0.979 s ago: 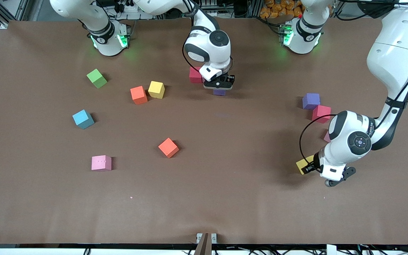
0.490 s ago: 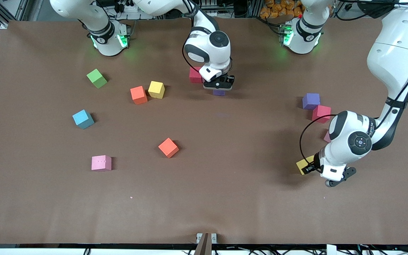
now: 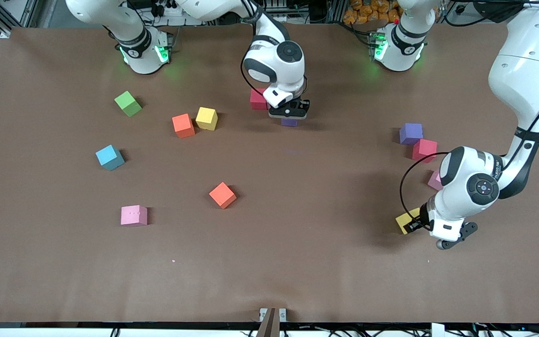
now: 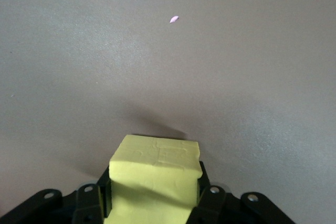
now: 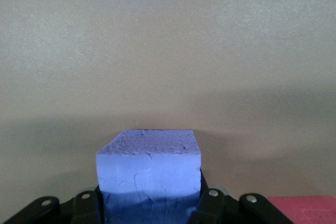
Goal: Form number 2 with 11 blocks
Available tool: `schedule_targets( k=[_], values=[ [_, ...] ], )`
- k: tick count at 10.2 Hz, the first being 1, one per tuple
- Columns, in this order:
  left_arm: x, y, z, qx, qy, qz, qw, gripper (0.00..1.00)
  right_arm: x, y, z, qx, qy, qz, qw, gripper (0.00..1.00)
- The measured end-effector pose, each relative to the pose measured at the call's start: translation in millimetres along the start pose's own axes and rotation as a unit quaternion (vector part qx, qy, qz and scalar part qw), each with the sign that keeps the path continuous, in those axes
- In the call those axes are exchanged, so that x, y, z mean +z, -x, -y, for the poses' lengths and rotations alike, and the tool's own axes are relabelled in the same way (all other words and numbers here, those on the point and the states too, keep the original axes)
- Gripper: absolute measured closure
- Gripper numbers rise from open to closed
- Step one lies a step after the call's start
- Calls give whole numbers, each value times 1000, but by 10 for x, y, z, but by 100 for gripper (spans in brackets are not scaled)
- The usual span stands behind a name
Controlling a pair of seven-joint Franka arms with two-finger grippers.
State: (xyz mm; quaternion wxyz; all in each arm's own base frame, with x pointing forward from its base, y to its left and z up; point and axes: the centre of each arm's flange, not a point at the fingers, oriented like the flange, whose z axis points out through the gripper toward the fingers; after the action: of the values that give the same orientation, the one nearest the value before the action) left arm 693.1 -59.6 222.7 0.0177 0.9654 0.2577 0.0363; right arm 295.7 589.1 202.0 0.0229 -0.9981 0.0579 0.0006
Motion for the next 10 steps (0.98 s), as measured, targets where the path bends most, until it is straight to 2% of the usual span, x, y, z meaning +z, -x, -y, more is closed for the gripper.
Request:
schedule_targets(
  k=[3, 5, 6, 10],
  values=[
    [-9, -2, 0, 0, 0, -1, 1000, 40, 1, 1, -1, 0, 1, 0, 1000, 41],
    [-9, -3, 0, 0, 0, -1, 1000, 40, 8, 9, -7, 0, 4, 2, 1000, 33],
    [-9, -3, 0, 0, 0, -1, 1000, 40, 9, 9, -9, 0, 5, 2, 1000, 21],
    [-9, -2, 0, 0, 0, -1, 1000, 40, 0, 6, -2, 0, 4, 1, 1000, 18]
  ],
)
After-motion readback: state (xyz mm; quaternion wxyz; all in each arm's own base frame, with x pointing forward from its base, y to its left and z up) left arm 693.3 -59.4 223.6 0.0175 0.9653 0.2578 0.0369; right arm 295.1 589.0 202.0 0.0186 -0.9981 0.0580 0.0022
